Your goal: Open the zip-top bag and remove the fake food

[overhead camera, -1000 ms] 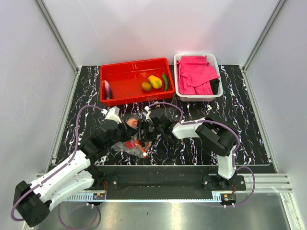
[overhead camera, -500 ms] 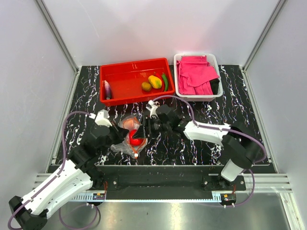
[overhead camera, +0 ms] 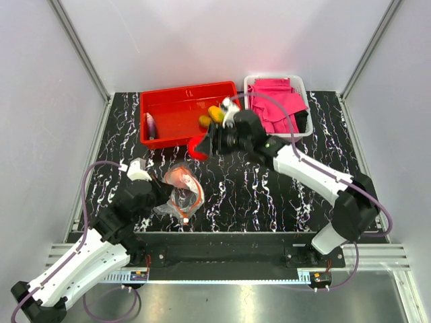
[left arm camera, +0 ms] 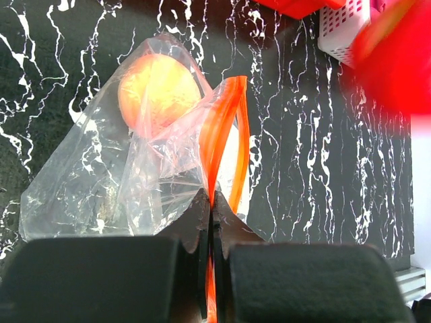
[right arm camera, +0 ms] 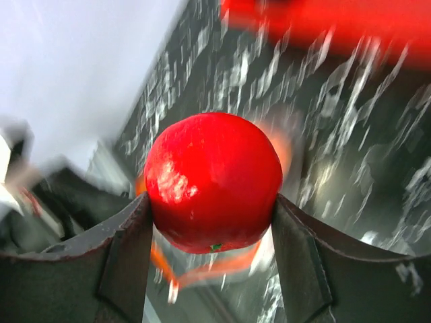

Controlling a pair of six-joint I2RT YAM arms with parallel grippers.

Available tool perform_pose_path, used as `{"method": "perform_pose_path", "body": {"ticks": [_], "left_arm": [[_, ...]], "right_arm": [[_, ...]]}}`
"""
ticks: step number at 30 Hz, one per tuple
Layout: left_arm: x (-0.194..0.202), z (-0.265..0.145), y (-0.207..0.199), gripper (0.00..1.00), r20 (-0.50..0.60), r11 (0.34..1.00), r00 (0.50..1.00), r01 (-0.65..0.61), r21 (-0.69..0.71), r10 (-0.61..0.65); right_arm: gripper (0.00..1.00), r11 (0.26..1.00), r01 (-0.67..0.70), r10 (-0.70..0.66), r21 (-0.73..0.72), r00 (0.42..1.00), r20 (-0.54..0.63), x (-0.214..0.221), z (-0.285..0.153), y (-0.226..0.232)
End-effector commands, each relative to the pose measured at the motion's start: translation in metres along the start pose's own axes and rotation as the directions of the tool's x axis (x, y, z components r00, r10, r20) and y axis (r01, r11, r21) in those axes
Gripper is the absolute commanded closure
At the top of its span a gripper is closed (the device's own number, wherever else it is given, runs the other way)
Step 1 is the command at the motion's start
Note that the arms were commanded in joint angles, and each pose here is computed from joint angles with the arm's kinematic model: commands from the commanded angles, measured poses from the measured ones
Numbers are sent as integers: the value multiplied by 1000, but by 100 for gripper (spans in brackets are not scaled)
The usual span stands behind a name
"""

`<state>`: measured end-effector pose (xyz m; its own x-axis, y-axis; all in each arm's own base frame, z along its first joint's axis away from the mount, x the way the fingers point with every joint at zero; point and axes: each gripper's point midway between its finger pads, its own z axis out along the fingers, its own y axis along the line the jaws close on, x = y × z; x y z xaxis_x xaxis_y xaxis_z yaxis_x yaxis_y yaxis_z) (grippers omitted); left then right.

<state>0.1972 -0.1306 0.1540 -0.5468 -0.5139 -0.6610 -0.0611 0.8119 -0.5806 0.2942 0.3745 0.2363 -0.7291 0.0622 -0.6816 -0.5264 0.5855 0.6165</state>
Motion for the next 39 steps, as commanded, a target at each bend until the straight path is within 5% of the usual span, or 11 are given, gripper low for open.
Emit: {"method": "perform_pose_path", "body": {"ticks": [1, 11, 18, 21, 27, 39], "left_arm": [[-11, -2, -7, 100, 37, 1000, 999, 9, 14, -10], [-10, 0, -12, 100, 23, 1000, 1000, -7, 31, 6], [-7, 4, -16, 100, 7, 999, 1000, -9, 37, 8], [-6, 5, -19, 100, -3, 999, 1000, -7, 45, 7], [-12, 3, -28, 100, 1, 998, 1000, -5, 66, 5], [-38, -14, -67, 100, 32, 983, 999, -35, 180, 30]], "right_arm": [[96, 984, 145, -158, 107, 978, 135, -74, 24, -20], [86, 957, 224, -252, 187, 956, 148, -138, 121, -89], [57, 948, 207, -227, 240, 972, 57, -125, 174, -144], [23, 946, 199, -215, 255, 976, 38, -125, 178, -149], [4, 939, 175, -191, 295, 981, 24, -130, 150, -137], [6, 985, -38, 45, 171, 998, -34, -65, 35, -58]]}}
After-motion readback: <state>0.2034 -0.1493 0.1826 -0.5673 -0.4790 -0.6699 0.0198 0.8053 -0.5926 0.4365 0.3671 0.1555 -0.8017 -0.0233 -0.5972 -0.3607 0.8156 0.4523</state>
